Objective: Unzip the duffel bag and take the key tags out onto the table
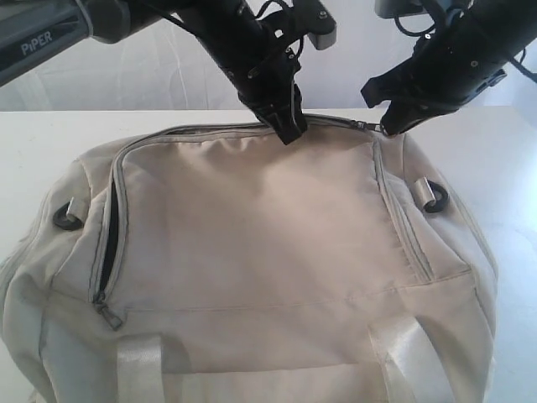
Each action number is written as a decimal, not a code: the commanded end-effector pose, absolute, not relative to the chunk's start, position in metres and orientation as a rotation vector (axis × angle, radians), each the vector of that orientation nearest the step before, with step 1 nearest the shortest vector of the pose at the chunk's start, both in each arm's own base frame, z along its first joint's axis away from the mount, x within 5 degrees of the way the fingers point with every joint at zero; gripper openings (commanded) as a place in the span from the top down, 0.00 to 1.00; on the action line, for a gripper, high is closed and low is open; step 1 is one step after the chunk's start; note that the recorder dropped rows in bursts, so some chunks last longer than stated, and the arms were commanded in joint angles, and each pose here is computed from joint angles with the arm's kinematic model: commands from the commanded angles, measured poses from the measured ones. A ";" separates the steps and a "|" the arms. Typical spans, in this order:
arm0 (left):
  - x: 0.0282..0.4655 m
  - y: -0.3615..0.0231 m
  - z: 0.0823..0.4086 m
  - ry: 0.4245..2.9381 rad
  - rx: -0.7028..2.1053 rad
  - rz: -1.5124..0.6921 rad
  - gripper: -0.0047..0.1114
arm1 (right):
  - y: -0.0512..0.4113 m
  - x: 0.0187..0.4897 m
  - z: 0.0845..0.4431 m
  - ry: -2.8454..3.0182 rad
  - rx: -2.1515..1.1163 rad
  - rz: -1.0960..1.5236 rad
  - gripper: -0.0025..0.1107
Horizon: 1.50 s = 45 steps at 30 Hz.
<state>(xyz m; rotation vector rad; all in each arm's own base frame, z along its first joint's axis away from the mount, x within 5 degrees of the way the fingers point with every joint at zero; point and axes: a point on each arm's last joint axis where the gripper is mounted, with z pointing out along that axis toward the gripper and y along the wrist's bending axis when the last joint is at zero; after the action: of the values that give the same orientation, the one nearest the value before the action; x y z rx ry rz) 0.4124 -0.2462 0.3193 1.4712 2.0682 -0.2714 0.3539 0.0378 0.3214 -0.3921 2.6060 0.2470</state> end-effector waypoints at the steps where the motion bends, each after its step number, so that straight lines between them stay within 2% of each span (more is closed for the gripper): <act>1: 0.418 -0.219 0.326 2.138 1.456 -0.178 0.96 | 0.019 0.347 0.320 2.642 -0.384 0.118 0.98; 10: 0.416 -0.217 0.328 2.137 1.482 -0.169 0.96 | -0.005 0.342 0.324 2.671 -0.287 0.096 0.98; 19: 0.419 -0.213 0.328 2.151 1.452 -0.170 0.96 | -0.003 0.326 0.336 2.681 -0.295 0.107 0.98; 30: 0.416 -0.194 0.345 2.162 1.411 -0.166 0.96 | 0.003 0.322 0.306 2.703 -0.242 0.214 0.98; 45: 0.415 -0.172 0.357 2.190 1.372 -0.167 0.96 | 0.003 0.311 0.314 2.724 -0.282 0.224 0.98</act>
<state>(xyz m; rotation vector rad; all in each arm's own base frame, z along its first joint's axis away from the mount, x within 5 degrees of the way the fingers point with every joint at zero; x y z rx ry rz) 0.4071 -0.2111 0.3434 1.4194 2.1374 -0.3952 0.3228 0.0260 0.3179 -0.2057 2.6210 0.4383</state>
